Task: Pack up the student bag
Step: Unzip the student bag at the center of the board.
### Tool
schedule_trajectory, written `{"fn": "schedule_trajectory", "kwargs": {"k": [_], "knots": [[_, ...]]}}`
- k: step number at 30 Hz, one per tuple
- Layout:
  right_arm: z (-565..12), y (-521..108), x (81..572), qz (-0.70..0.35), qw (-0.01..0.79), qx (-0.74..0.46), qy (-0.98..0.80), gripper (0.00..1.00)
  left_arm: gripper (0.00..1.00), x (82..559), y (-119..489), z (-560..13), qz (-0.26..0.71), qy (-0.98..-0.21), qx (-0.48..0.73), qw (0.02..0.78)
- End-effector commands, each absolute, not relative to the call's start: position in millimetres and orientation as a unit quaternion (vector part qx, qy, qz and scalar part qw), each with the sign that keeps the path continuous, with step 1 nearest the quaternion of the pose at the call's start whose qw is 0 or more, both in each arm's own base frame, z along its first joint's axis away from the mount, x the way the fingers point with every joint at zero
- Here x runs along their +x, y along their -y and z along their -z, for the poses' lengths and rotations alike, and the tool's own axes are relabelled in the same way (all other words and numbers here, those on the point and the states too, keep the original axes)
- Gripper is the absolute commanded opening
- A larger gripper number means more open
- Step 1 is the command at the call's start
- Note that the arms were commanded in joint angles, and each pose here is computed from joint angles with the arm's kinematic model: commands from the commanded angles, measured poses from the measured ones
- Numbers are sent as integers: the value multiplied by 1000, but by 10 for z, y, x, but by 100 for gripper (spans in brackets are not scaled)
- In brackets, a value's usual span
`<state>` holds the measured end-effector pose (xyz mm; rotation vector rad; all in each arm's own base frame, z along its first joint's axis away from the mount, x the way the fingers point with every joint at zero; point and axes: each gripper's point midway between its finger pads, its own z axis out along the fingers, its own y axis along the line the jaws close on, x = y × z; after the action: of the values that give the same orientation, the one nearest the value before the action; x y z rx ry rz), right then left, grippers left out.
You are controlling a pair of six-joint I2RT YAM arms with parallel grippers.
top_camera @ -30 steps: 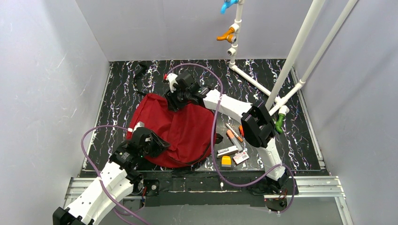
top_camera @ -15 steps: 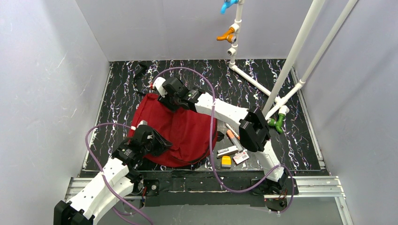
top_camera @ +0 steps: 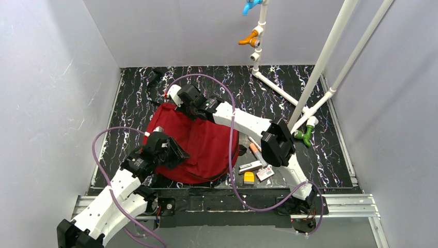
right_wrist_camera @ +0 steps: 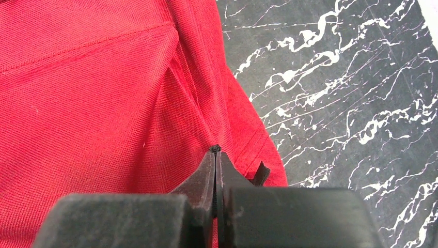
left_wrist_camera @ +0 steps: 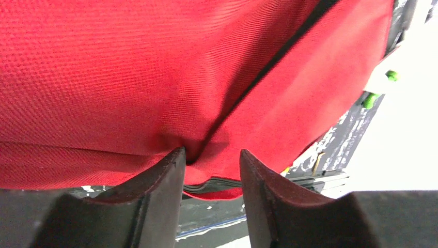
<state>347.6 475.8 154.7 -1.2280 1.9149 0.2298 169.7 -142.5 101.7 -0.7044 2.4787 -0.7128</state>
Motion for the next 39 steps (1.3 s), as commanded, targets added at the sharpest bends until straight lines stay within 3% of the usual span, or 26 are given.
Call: {"fn": "schedule_trajectory", "kwargs": {"k": [1, 3, 9, 12, 13, 18, 28, 32, 39], "knots": [[-1805, -4887, 3423, -127, 433, -476, -755, 1, 49, 1755, 1421, -1347, 261, -903, -227, 255], [-1904, -4897, 3387, -143, 439, -465, -756, 1, 54, 1826, 1444, -1515, 273, -896, -225, 268], [-2114, -4944, 3229, -218, 444, -419, -762, 1, 54, 2255, 1402, -1922, 300, -874, -240, 297], [-2169, -4903, 3193, -246, 446, -389, -767, 1, 40, 2497, 1217, -1962, 287, -868, -275, 297], [-2131, -4827, 3176, -277, 439, -365, -773, 1, 35, 2786, 1015, -1955, 304, -843, -307, 321], [-2094, -4796, 3096, -313, 426, -360, -769, 1, 28, 3123, 974, -1669, 318, -843, -309, 305], [-1894, -4841, 2873, -372, 384, -350, -770, 1, 19, 3196, 955, -1101, 309, -850, -330, 270], [-1754, -4899, 2573, -426, 347, -339, -764, 1, 19, 3162, 935, -1002, 298, -856, -330, 263], [-1785, -4799, 2090, -434, 341, -352, -756, 1, 15, 3158, 947, -903, 300, -857, -329, 258]]}}
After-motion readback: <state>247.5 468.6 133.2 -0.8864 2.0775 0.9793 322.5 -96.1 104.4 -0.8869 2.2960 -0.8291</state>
